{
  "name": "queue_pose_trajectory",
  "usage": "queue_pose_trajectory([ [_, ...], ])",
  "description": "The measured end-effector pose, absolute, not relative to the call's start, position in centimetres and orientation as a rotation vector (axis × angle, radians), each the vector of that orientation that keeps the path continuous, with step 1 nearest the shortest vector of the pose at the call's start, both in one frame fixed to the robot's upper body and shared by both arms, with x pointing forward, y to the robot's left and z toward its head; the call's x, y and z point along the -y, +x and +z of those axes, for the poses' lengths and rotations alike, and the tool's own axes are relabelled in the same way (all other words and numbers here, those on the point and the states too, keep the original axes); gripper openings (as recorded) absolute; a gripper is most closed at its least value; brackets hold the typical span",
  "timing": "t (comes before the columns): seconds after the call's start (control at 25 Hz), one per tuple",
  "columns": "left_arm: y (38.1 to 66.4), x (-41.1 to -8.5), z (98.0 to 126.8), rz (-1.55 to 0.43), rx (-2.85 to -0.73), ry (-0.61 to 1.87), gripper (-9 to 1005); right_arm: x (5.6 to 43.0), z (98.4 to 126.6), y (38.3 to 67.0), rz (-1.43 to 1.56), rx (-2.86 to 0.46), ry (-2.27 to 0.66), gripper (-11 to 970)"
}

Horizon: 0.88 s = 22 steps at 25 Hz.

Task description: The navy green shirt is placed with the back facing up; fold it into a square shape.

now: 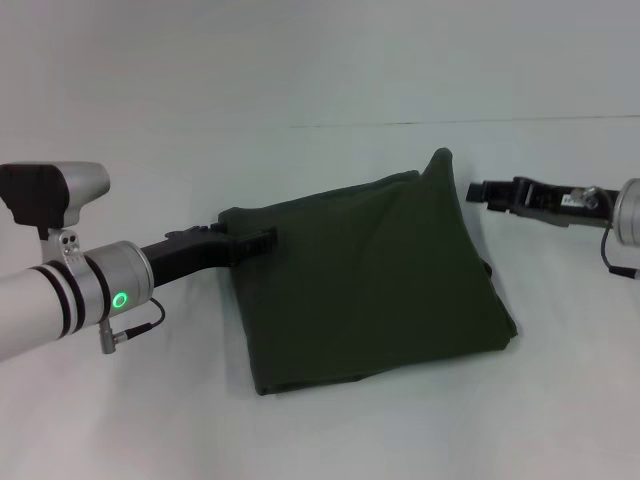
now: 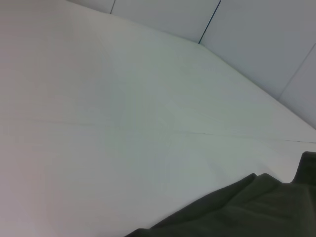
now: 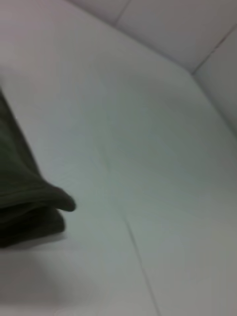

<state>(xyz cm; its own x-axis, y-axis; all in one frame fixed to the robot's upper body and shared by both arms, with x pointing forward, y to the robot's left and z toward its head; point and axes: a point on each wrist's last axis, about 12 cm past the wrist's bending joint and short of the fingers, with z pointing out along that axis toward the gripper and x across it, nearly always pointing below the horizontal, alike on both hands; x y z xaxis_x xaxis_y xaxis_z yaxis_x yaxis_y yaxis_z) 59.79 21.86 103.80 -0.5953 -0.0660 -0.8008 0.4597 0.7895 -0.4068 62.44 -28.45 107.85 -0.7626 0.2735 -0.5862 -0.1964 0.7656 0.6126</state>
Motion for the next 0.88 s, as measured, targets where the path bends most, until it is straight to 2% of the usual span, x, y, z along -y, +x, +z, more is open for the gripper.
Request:
queue_pose_trajectory([
  [0.32, 59.8, -21.8, 103.9, -0.759, -2.089, 0.294, 888, 26.1, 107.4, 62.5, 0.886, -2.328, -0.037, 446],
  [0.64, 59.8, -21.9, 103.8, -0.760, -2.090, 0.291, 888, 26.0, 107.0, 62.0, 0.904, -2.337, -0.031, 440],
  [0.76, 59.7, -21.9, 103.8, -0.761, -2.090, 0.290, 888, 26.1, 106.8, 61.8, 0.912, -2.339, -0.018, 368],
  [0.88, 59.7, -21.9, 103.8, -0.762, -2.091, 0.287, 888, 26.3, 106.6, 61.5, 0.924, -2.342, -0.011, 368],
])
